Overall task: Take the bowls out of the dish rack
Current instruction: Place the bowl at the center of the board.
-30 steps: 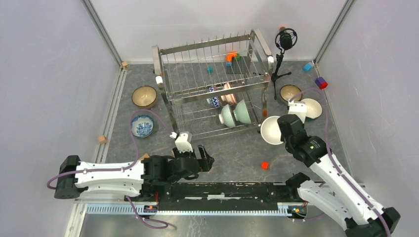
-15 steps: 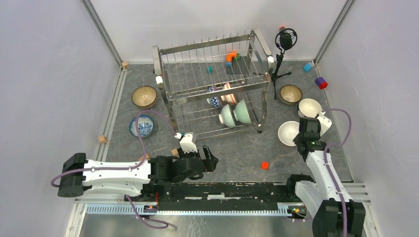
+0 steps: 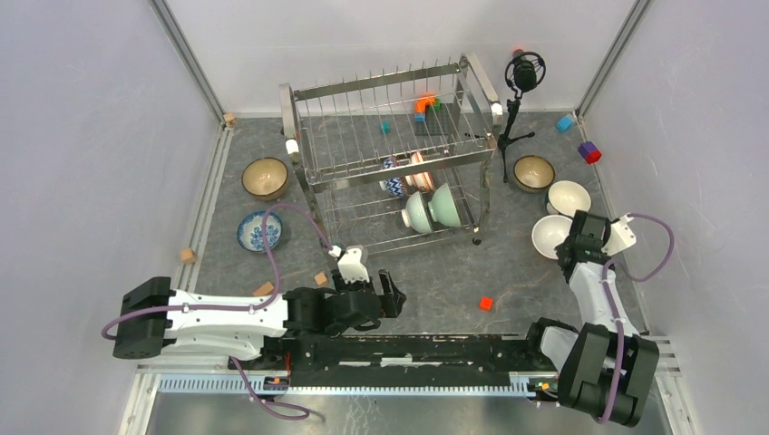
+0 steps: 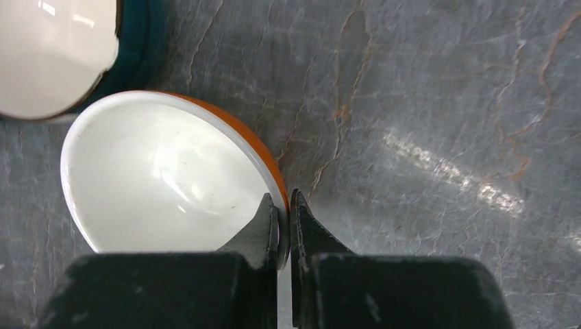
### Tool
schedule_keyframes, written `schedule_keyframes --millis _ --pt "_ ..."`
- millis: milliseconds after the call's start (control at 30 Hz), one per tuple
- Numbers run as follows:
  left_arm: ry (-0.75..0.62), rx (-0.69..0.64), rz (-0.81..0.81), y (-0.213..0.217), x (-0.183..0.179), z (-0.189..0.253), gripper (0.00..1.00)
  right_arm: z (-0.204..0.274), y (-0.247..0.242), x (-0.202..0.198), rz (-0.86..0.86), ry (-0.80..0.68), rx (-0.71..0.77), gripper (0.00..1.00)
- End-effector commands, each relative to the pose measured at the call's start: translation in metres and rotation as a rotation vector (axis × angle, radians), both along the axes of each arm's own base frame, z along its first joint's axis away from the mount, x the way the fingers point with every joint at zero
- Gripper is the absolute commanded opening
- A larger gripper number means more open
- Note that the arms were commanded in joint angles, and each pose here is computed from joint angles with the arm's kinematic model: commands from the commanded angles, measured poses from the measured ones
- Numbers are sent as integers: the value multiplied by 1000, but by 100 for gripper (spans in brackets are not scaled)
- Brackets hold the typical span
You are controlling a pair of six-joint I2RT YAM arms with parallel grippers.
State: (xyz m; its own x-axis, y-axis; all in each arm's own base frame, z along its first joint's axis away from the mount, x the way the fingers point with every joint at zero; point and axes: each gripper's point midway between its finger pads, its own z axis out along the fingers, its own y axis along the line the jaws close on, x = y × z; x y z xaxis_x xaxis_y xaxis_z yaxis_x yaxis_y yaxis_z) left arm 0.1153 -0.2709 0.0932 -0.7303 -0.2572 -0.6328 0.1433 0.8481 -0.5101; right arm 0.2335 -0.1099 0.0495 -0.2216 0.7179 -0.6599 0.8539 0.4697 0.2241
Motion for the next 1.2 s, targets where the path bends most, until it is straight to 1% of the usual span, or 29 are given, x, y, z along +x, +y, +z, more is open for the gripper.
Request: schedule_keyframes --millis 0,167,467,500,600,633,700,867,967,1133,1167 --pt "-29 -10 -18 -7 3 2 100 26 -26 11 -66 -35 -62 0" --pt "-11 -2 -28 -7 0 -6 100 20 -39 3 -101 11 -84 0" --pt "-5 0 -23 -4 -1 -11 100 10 -46 5 -91 36 -73 1" --pt "-5 0 -22 -4 0 -11 100 10 -46 7 -85 39 -71 5" --pt "-2 5 -22 -4 -1 -12 100 3 -43 9 -57 49 -56 23" --pt "-1 5 -22 -4 -1 -13 100 1 -42 9 -53 54 -54 27" --pt "3 10 -25 -5 -1 -13 100 -3 -42 6 -49 69 -57 32" --pt "16 14 -24 -5 -3 -15 100 -7 -42 3 -48 84 -62 37" --pt "19 16 -22 -6 -3 -16 100 -5 -43 3 -48 86 -64 43" --pt "18 17 -27 -8 -3 -15 100 -2 -44 -1 -50 102 -75 64" --pt "17 17 -32 -9 -3 -14 100 0 -44 -1 -48 104 -76 67"
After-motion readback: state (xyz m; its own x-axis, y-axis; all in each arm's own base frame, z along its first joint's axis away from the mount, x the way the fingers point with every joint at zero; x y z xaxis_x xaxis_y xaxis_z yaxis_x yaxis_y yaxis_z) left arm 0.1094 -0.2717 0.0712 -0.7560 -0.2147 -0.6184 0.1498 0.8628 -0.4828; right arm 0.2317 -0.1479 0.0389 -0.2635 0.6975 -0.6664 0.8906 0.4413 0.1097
